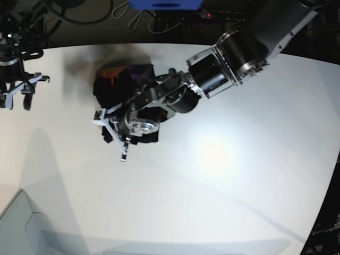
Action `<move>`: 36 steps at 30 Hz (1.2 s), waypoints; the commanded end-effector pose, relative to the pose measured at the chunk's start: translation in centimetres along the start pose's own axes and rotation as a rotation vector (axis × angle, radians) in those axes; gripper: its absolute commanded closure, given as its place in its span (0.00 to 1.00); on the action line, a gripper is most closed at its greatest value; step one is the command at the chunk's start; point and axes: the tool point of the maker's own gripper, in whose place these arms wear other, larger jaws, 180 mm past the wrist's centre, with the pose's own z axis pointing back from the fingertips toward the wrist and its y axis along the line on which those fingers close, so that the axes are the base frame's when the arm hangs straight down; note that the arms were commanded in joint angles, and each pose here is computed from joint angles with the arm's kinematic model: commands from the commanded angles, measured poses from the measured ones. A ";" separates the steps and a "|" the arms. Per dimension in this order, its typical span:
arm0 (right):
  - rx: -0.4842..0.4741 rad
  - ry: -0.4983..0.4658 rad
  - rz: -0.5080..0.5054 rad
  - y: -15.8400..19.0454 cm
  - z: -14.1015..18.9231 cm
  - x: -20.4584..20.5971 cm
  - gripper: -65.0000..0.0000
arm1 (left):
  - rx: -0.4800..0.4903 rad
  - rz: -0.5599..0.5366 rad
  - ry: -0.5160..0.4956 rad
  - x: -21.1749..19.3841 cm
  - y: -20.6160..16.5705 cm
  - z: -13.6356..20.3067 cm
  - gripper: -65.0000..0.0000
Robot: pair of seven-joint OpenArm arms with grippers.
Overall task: Layout the t-shirt on the table in an organized manner, then fold the t-shirt properly
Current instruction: 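Press the folded bundle flat with the left gripper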
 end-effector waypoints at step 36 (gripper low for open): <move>0.049 -0.037 -0.043 2.9 0.8 0.3 0.76 | 0.579 0.451 0.106 -13.6 16.8 15.6 0.82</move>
